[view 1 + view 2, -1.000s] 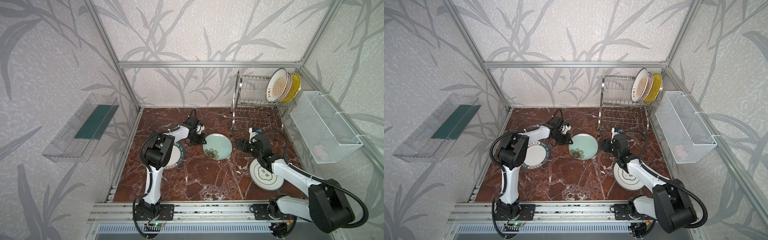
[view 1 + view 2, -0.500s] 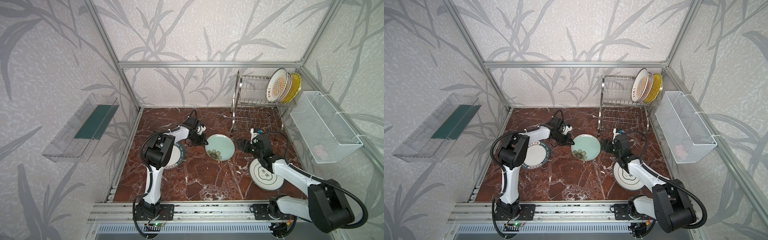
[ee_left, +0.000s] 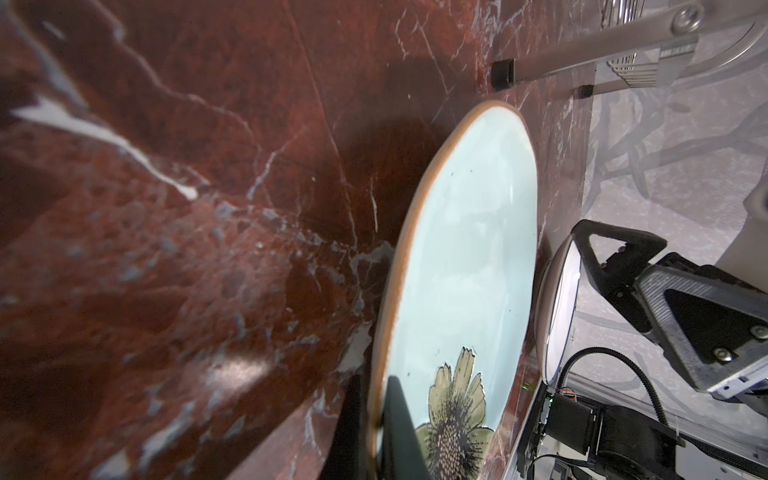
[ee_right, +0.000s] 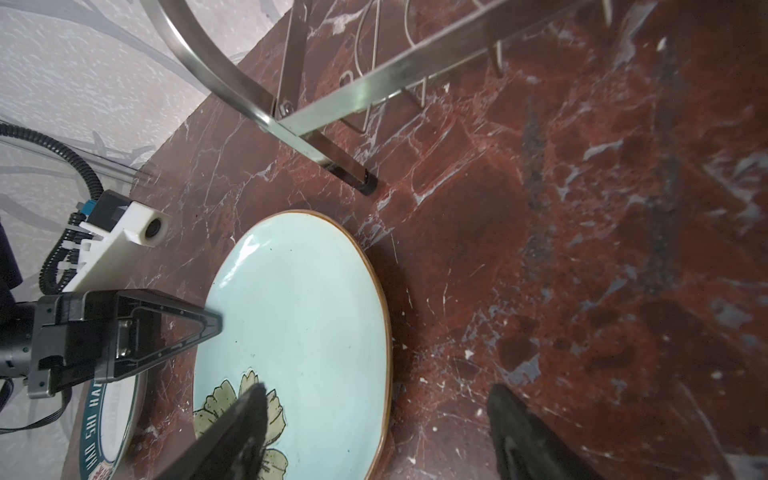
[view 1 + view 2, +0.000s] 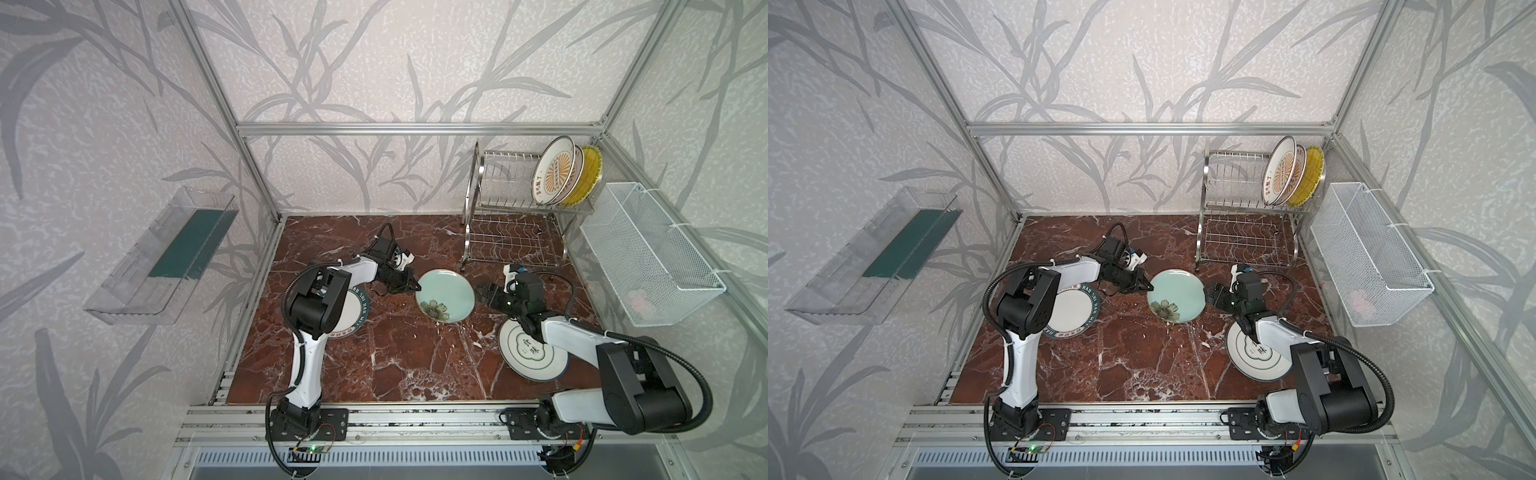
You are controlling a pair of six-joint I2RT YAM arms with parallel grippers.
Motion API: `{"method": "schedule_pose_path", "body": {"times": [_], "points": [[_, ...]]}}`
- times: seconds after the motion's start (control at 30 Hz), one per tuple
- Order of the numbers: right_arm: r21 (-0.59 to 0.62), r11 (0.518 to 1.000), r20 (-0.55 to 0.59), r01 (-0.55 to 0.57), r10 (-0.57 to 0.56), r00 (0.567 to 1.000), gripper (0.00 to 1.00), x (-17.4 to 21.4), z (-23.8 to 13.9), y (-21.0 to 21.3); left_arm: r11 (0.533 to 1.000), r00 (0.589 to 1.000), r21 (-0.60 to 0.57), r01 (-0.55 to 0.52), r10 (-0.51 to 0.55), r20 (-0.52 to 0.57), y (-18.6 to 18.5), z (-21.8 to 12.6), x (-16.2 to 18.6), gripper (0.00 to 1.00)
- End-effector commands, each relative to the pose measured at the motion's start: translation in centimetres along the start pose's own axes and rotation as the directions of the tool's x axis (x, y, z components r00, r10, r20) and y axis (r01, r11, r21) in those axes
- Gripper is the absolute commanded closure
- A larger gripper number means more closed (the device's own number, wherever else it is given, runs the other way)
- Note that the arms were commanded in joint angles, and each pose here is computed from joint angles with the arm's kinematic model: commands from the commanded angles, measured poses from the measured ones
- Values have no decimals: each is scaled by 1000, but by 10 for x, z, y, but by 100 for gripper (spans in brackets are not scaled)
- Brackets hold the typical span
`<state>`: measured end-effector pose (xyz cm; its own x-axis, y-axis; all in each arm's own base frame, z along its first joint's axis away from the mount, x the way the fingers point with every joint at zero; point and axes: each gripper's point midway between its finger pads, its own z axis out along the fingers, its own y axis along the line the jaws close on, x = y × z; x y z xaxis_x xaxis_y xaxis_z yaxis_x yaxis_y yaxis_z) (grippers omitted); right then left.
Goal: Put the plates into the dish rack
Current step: 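Move the right gripper over the green flower plate rim while the left holds it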
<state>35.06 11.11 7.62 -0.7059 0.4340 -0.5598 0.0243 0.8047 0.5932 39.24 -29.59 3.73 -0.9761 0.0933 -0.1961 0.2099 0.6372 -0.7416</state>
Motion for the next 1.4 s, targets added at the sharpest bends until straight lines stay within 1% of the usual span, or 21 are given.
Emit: {"method": "schedule_pose_path", "body": {"times": [0.0, 0.07, 0.47, 0.8, 0.97, 1.37], "points": [[-58, 998, 10, -9, 10, 1000, 19, -4, 4, 8, 1000, 1000, 29, 3, -3, 3, -2, 2, 1, 100], [-64, 997, -2, -45, 45, 999, 19, -2, 7, 7, 999, 1000, 42, 4, -4, 8, -4, 1, 0, 100], [-115, 987, -84, -113, 103, 991, 21, 13, 28, 5, 995, 1000, 102, -1, -1, 18, -13, -3, -2, 100], [-194, 970, -140, -148, 121, 983, 23, 18, 38, 16, 992, 1000, 123, 0, -2, 18, -17, -3, -3, 100], [-254, 954, -164, -158, 119, 979, 24, 19, 41, 27, 992, 1000, 126, 2, -3, 12, -17, -2, -1, 100], [-357, 920, -168, -161, 106, 980, 27, 10, 37, 48, 993, 1000, 115, 13, -12, -13, -11, 5, 3, 100]]}}
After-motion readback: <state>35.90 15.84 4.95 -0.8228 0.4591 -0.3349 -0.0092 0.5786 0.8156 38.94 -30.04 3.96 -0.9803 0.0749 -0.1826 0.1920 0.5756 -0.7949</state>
